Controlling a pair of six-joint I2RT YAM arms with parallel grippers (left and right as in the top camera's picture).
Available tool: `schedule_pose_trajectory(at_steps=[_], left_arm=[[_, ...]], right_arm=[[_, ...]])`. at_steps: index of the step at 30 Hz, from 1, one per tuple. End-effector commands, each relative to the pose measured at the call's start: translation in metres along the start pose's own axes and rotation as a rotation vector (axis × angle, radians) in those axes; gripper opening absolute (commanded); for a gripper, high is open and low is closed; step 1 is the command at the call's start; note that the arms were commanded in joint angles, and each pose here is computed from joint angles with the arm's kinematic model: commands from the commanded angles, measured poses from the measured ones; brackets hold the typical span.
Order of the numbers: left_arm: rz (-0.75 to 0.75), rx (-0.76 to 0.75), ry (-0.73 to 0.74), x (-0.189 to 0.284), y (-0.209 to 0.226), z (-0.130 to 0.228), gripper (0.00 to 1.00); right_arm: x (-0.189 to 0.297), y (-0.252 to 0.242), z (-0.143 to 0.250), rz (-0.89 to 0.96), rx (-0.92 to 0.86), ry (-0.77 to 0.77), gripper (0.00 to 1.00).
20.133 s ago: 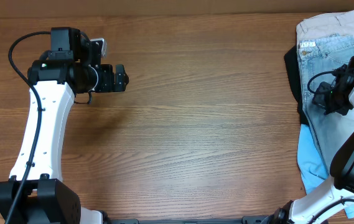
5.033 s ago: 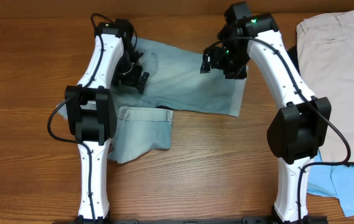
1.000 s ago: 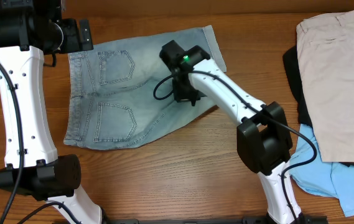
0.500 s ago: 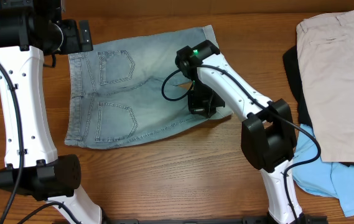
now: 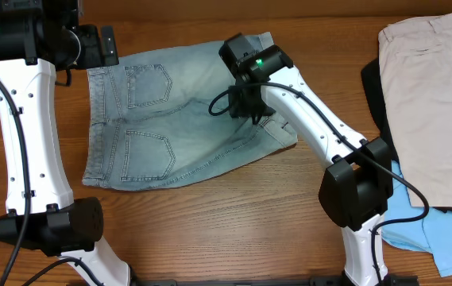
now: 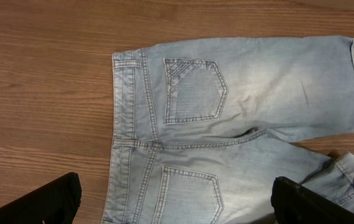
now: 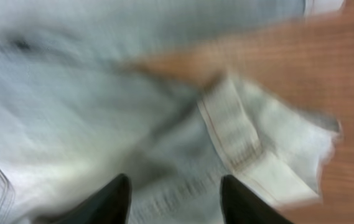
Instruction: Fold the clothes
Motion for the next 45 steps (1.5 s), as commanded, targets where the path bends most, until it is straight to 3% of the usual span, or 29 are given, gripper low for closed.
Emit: schedule_pose_trajectory(at_steps=[1,7,10,15,21,32,36,39,45], left_arm=[[-0.007,-0.012,-0.003,0.001,-0.001,-0.001,1.0],[-0.007,-0.015,-0.002,0.001,-0.001,-0.001,1.0],[-0.007,-0.015,-0.002,0.001,-0.001,-0.001,1.0],[-0.007,-0.015,-0.002,0.001,-0.001,-0.001,1.0],[-0.006,-0.015,-0.002,0.001,-0.002,-0.001,1.0],[-0.006,-0.015,0.001,0.001,-0.002,0.0,1.0],[-0.006,-0.015,0.001,0.001,-0.002,0.0,1.0],[-0.006,-0.014,0.005,0.001,-0.002,0.001,1.0],[-0.005,-0.014,0.008,0.001,-0.002,0.001,1.0]], right_arm=[[0.002,0.004,-0.022,-0.011,0.043,-0.1,0.64],[-0.021,-0.03,-0.027,0.078,-0.002,-0.045,0.77],[-0.033,-0.051,-0.028,0.095,-0.026,0.011,0.78],[-0.047,-0.049,-0.026,-0.069,0.07,0.111,0.69],[-0.053,-0.038,-0.017,-0.172,0.182,0.168,0.65],[-0.064,-0.041,-0.008,-0.165,0.188,0.206,0.55],[-0.074,-0.051,0.005,-0.138,0.178,0.254,0.37],[-0.071,-0.056,0.017,-0.121,0.135,0.312,0.04],[-0.023,-0.053,0.016,-0.15,0.076,0.28,0.04]])
Point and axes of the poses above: each gripper's point midway between its finger pads, its own x axis back along the fingers, its own y axis along the line the jaws close on, z = x × y, the point moved 2 cm from there along x, back along the fingers, and after that the axes turned 8 degrees about -x, right-handed, at the moved point
